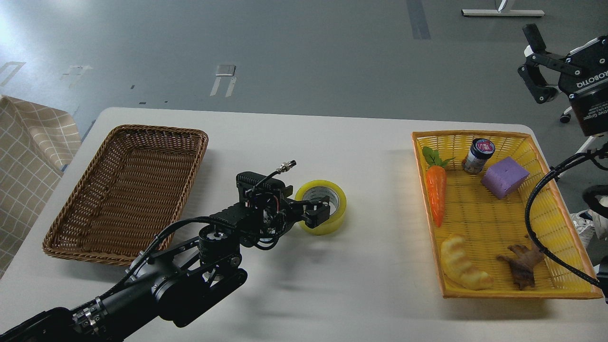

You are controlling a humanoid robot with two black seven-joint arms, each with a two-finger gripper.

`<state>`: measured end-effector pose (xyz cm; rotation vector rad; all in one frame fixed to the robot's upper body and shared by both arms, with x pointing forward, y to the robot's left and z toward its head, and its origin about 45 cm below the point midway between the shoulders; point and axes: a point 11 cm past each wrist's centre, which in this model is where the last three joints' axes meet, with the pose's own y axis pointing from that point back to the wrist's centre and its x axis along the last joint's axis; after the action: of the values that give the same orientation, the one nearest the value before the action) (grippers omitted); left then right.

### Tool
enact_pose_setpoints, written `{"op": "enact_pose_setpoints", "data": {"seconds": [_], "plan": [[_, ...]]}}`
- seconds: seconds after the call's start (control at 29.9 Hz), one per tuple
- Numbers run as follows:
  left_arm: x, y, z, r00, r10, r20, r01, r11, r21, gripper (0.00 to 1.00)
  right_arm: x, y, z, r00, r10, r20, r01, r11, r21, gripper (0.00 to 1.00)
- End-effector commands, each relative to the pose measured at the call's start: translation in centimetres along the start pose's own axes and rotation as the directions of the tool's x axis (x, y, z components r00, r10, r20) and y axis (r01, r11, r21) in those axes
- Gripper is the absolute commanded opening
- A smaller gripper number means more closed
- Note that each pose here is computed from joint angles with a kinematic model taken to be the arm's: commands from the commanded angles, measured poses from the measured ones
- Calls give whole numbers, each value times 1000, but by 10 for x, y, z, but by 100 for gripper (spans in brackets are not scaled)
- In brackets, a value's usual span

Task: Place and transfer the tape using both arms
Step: 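Grasp the tape roll through its hole with the left gripper and lift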

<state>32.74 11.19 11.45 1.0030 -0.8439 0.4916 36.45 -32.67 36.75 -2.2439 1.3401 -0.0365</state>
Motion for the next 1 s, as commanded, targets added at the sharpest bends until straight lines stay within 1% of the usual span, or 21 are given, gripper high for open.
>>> {"op": "enact_pose_setpoints", "data": {"seconds": [0.0,0.07,0.13,0.37,0.57,0.63,0.7,0.77,0.84,0.87,0.9,0.97], "plan": [[-1,0,2,1000,-3,1,3,1000,-21,98,2,1,0,1000,6,0,-6,1000,0,100],[0,0,8,1000,-2,-1,2,998,-65,98,4,1,1,1000,11,2,-11,1000,-3,100],[-1,0,9,1000,-8,2,8,997,-81,98,4,1,2,1000,12,3,-12,1000,-3,100],[1,-2,3,1000,-23,16,24,998,-65,98,7,3,4,1000,22,7,-22,1000,-10,100],[1,-5,-10,998,-48,32,49,998,-27,98,8,3,4,1000,24,7,-24,1000,-8,100],[0,-5,-16,998,-52,38,53,999,-13,97,10,4,4,999,32,7,-32,999,-8,100],[-2,-3,-27,996,-68,57,67,998,12,93,16,6,7,999,49,12,-49,999,-14,100],[-2,-3,-30,994,-75,80,74,997,18,92,17,6,7,999,53,13,-52,998,-16,100],[-3,-2,-35,990,-87,108,84,996,28,78,17,7,8,998,55,14,-55,998,-18,100],[-3,-1,-38,989,-91,114,87,996,35,53,19,7,9,998,59,16,-58,998,-21,100],[-3,-1,-38,989,-91,114,87,995,38,41,19,7,9,998,60,16,-59,998,-21,100],[-3,-2,-37,990,-90,113,85,995,43,41,19,7,10,998,61,17,-61,998,-22,100]]}}
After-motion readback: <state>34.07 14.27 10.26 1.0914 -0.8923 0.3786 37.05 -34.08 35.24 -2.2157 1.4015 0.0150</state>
